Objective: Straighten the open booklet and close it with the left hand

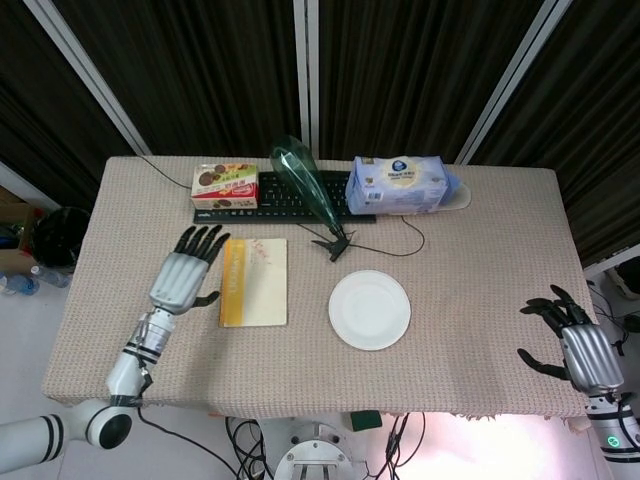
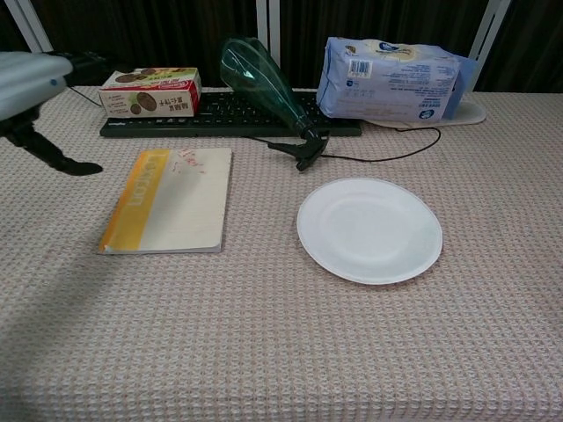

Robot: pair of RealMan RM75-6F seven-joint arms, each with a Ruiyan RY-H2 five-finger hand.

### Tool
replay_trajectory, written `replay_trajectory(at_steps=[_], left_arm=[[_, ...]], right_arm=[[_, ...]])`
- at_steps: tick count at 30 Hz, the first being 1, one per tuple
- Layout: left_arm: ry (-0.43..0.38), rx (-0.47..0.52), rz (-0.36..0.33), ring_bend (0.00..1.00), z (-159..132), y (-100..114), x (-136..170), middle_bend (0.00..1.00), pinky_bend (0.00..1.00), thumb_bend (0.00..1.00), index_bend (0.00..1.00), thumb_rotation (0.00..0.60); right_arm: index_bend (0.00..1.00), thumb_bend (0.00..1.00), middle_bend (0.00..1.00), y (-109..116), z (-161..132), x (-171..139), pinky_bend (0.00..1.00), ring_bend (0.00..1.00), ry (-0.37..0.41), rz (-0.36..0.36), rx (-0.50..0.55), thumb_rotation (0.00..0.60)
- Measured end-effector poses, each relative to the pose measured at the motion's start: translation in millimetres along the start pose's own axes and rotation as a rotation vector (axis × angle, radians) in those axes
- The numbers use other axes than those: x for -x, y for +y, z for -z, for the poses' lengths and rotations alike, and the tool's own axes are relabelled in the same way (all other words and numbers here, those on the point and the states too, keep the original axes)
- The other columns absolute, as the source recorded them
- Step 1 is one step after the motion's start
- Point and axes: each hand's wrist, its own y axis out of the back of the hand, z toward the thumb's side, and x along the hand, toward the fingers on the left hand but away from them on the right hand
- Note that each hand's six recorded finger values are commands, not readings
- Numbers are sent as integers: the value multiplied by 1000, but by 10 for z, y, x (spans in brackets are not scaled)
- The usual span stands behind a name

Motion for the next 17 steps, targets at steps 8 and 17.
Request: replay_trajectory(at_steps=[8, 17], left_arm=[[270, 58, 50, 0, 1019, 147, 816, 0, 41, 139, 63, 600], [349, -7, -2, 0, 1279, 211, 1668, 0, 41, 139, 65, 600]], right_arm=[[342, 156, 233, 110, 10, 30, 218, 63, 3, 23, -52, 600], [338, 176, 232, 180, -3, 39, 209, 63, 13, 36, -51, 600]])
